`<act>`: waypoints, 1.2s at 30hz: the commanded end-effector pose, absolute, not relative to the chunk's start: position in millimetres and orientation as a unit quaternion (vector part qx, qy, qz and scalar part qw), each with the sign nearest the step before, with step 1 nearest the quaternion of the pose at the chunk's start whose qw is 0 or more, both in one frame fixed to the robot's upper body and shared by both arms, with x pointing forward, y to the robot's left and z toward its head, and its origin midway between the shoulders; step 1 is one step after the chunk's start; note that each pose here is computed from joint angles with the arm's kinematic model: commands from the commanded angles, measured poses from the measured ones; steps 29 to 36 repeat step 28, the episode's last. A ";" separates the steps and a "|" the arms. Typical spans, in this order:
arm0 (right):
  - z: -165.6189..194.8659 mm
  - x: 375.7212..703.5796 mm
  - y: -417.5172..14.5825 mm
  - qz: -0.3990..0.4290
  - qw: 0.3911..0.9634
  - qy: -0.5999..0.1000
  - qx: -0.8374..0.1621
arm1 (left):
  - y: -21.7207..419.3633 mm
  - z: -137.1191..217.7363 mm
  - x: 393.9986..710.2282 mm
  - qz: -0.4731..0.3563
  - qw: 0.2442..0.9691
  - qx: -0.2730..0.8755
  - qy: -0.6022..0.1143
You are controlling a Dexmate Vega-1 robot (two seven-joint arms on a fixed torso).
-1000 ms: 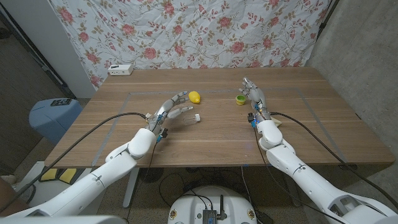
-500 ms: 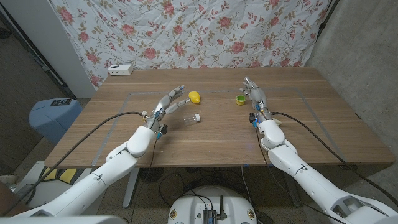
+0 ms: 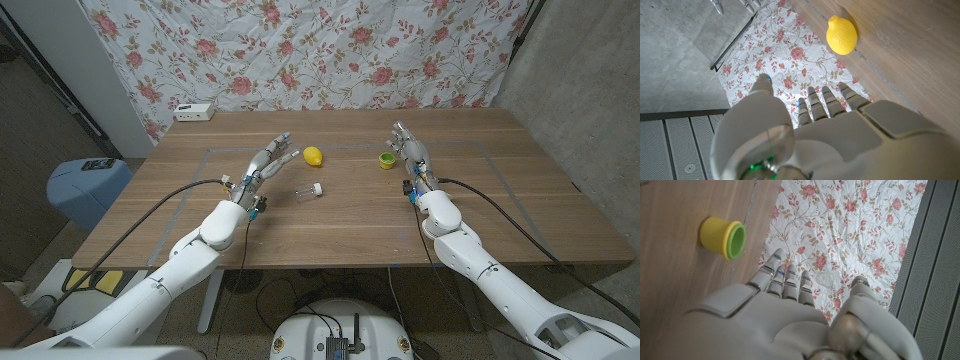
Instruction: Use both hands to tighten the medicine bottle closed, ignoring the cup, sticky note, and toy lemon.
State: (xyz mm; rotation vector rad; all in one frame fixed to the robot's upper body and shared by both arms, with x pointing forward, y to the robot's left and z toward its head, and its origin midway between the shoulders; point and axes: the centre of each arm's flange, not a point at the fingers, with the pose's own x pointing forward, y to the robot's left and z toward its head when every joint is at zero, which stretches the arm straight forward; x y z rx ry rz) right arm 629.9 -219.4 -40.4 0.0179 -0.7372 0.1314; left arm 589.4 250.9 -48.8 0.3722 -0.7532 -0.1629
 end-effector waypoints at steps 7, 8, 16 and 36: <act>-36.4 643.0 -229.2 0.080 0.933 -0.350 0.027 | 261.1 -36.3 600.5 -0.106 0.913 0.149 -0.364; -36.8 643.4 -230.3 0.080 0.933 -0.350 0.029 | 260.6 -35.6 601.2 -0.105 0.914 0.148 -0.364; -40.0 644.1 -241.2 0.085 0.934 -0.344 0.042 | 250.3 -38.4 607.6 -0.098 0.919 0.125 -0.361; -57.2 649.1 -252.5 0.083 0.942 -0.321 0.062 | 243.5 -61.4 616.5 -0.067 0.927 0.102 -0.354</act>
